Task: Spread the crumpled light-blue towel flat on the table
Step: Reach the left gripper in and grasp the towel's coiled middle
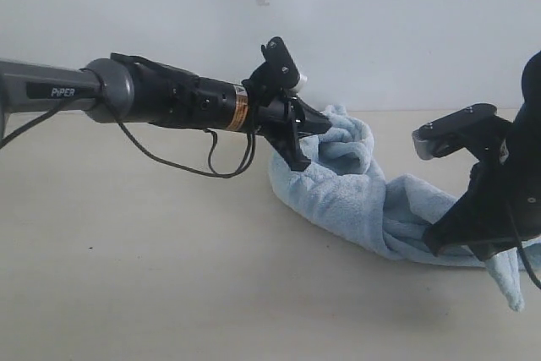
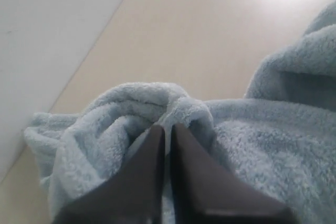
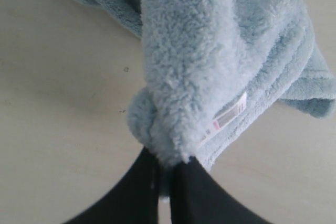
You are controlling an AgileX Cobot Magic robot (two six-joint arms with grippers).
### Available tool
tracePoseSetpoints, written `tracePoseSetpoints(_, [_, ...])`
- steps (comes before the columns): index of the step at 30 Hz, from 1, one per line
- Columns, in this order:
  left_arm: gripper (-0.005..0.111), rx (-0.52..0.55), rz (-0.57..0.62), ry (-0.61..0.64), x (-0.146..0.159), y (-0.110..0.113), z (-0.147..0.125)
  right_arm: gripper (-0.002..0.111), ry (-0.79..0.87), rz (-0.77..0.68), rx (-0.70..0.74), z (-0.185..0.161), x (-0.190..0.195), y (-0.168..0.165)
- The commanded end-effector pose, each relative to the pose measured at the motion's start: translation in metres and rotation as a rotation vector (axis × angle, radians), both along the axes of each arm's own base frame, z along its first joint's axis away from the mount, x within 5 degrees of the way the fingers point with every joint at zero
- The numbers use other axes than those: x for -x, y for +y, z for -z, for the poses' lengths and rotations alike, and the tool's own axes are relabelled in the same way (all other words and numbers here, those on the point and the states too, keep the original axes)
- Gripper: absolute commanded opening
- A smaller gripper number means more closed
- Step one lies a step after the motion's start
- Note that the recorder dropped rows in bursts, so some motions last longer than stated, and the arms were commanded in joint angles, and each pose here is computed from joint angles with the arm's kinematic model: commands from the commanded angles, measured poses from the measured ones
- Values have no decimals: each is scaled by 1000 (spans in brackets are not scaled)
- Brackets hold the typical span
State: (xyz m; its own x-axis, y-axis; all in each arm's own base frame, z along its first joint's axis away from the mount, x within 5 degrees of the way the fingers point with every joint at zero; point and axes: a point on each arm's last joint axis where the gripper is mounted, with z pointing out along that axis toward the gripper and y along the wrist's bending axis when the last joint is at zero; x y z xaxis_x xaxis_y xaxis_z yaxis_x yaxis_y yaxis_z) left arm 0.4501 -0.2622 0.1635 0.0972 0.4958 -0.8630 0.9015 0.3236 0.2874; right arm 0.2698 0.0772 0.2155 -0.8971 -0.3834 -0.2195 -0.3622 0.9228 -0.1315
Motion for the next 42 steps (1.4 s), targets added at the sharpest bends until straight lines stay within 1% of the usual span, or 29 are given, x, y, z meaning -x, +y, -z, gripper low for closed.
tracePoseSetpoints(1, [8,19,13,-1,1,-20,-1,0,-9,8,0,0,0,-2])
tracePoseSetpoints(5, [26,-8,-2,-5,2,-29,10,0,2,12,5,1,1,-3])
tracePoseSetpoints(7, [33,-6,-6,15,4,-33,11,0,4,12,5,1,1,-3])
tracePoseSetpoints(10, [39,3,-24,38,6,-36,10,0,4,12,5,1,1,-3])
tracePoseSetpoints(13, [40,-30,-61,33,6,-39,12,0,4,12,5,1,1,-3])
tracePoseSetpoints(14, [40,-65,-48,19,9,-42,14,0,4,12,5,1,1,-3])
tracePoseSetpoints(17, [40,-85,-55,9,15,-52,15,0,2,20,2,1,1,-3])
tracePoseSetpoints(20, [40,-111,-125,-25,14,-56,15,0,4,28,1,1,1,-3])
tracePoseSetpoints(25, [40,-75,-187,31,12,-54,15,0,5,29,2,1,1,-3])
tracePoseSetpoints(28, [40,-71,-241,34,7,-49,15,0,8,29,3,1,1,-3])
tracePoseSetpoints(30, [40,-56,-254,48,7,-49,12,0,8,29,3,1,1,-3])
tracePoseSetpoints(34, [40,-8,-288,69,6,-45,-3,0,8,29,3,1,1,-3])
tracePoseSetpoints(36, [40,3,-293,69,4,-41,-8,0,8,29,3,1,1,-3])
tracePoseSetpoints(38, [40,17,-273,87,4,-40,-10,0,11,29,4,1,2,-3])
tracePoseSetpoints(40, [40,31,-216,121,7,-40,-10,0,19,31,8,1,2,-3])
tracePoseSetpoints(42, [40,38,-192,156,9,-37,-6,0,45,32,24,0,5,-5])
